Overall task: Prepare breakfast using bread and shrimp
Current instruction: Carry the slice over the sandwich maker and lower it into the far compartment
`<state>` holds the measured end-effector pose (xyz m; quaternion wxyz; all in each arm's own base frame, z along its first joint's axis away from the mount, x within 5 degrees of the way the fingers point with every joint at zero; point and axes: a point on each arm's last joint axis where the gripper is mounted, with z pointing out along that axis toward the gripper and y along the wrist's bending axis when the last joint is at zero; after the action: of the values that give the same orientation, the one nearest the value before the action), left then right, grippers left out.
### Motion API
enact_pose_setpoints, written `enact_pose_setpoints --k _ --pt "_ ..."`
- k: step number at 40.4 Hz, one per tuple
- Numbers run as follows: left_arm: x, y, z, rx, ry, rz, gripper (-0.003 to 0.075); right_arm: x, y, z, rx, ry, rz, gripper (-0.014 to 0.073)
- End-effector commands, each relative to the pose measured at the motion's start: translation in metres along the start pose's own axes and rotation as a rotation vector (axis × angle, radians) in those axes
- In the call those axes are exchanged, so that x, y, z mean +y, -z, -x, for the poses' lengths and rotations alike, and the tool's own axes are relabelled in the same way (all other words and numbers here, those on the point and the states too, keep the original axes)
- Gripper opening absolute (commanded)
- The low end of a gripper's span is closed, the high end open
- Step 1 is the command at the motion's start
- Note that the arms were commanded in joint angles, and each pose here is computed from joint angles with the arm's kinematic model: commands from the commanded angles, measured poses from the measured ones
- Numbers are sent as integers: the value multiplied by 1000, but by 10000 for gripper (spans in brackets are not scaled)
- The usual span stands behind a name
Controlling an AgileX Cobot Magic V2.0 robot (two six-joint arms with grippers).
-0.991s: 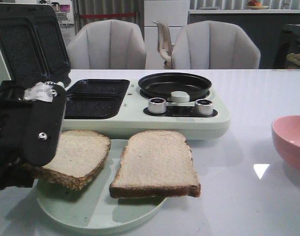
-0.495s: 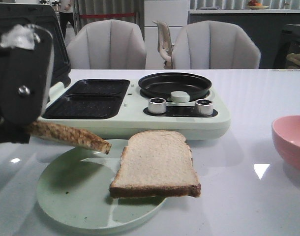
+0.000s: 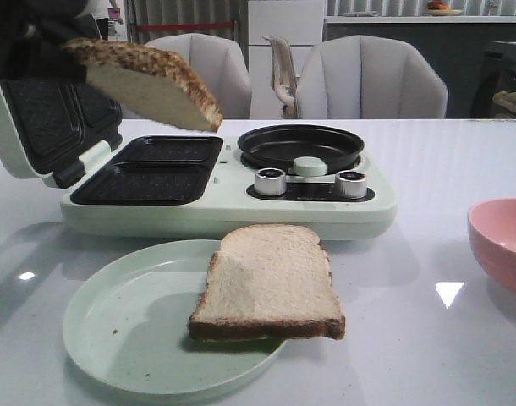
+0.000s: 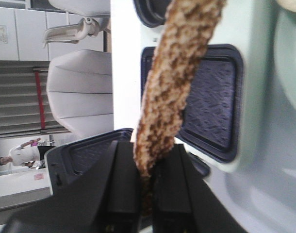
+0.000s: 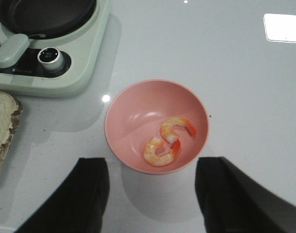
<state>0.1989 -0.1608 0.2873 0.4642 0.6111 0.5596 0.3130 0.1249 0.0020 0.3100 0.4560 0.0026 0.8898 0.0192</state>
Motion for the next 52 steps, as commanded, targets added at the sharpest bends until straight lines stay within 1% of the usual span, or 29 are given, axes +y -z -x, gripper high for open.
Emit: enact_pose_setpoints --k 1,9,16,24,29,38,47,49,52 --pt "30 -12 4 -3 15 81 100 0 4 13 -85 2 -3 506" --pt "56 -66 2 30 45 80 100 0 4 13 -85 2 -3 506" --pt "70 -116 -6 89 73 80 100 0 4 13 -85 2 -3 506" --pt "72 -167 -13 125 88 67 100 0 4 13 -85 2 -3 506" --pt "74 -190 -21 153 100 73 100 0 4 13 -85 2 -3 506" --pt "70 -217 -32 181 109 64 100 0 4 13 -85 2 -3 506" --pt "64 -225 -44 185 130 38 106 0 4 13 -85 2 -3 506" --pt "64 -225 -43 178 133 35 120 0 4 13 -85 2 -3 506" --pt "64 -226 -44 173 136 33 169 0 4 13 -85 2 -3 506"
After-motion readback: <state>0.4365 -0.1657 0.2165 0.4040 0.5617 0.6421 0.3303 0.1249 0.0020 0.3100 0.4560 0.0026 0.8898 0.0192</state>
